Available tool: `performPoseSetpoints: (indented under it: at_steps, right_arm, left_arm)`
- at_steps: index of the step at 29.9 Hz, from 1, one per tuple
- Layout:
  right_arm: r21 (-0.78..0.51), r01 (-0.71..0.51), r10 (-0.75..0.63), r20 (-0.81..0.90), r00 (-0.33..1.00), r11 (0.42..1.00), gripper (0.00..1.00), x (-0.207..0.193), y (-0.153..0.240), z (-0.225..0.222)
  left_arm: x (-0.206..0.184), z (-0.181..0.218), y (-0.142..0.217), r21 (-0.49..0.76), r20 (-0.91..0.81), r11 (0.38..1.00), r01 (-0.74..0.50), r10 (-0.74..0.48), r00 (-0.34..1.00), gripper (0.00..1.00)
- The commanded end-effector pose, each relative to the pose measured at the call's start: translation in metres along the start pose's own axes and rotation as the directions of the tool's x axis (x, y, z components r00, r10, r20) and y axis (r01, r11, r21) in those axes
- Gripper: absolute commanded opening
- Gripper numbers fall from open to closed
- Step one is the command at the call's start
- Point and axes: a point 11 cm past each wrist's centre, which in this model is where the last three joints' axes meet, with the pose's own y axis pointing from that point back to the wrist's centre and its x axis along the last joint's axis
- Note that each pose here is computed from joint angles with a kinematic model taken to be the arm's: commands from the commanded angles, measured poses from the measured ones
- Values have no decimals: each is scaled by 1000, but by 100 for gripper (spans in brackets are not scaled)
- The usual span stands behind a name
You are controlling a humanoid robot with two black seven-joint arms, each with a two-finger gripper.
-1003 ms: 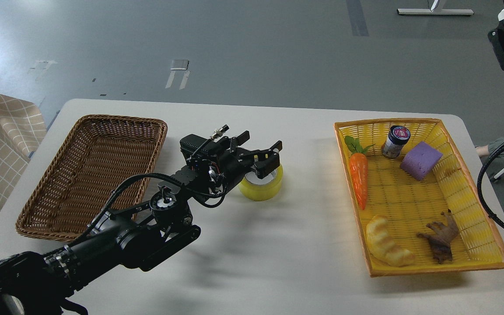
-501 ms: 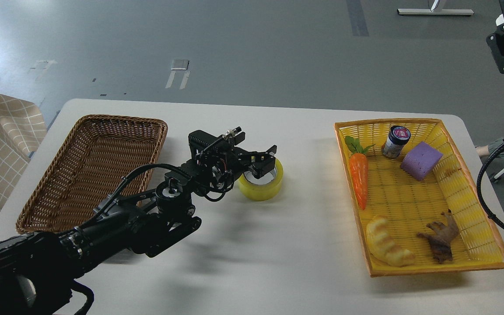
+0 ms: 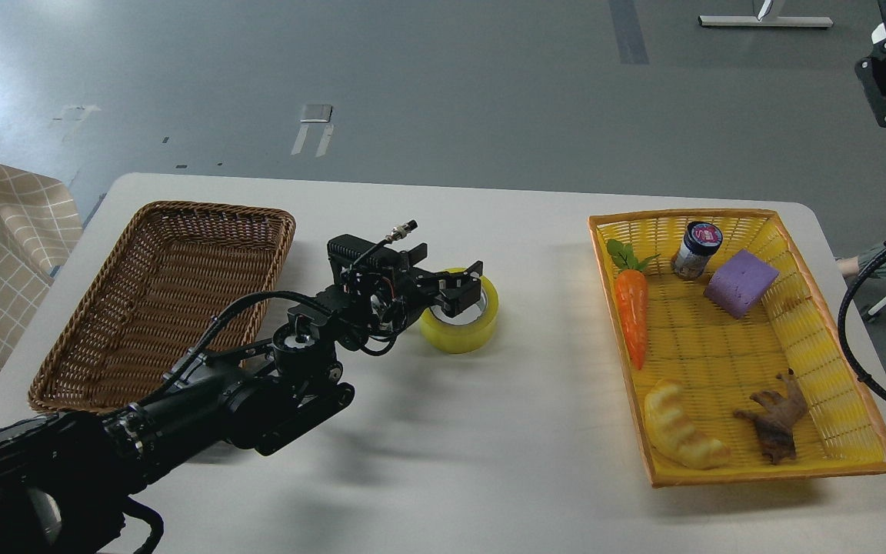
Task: Place and transfer tape with both arms
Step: 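Grasp the tape roll's rim with the left gripper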
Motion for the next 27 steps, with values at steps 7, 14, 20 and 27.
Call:
performPoseSetpoints:
  at_steps: [7, 14, 20, 27]
  right_arm:
    - [-15, -14, 14, 4, 1000, 1000, 100, 4, 5, 5]
    - [-18, -16, 16, 4, 1000, 1000, 100, 4, 6, 6]
    - [-20, -18, 18, 5, 1000, 1000, 100, 4, 6, 6]
    - [-23, -20, 21, 8, 1000, 1000, 100, 5, 7, 8]
  left_arm:
    - [-16, -1, 5, 5, -19, 1000, 27, -27, 999, 98]
    - [-22, -15, 10, 35, -13, 998, 49, -48, 999, 98]
    - [-24, -37, 19, 78, 5, 993, 90, -90, 996, 98]
    - [-24, -46, 23, 86, 8, 992, 94, -95, 995, 91]
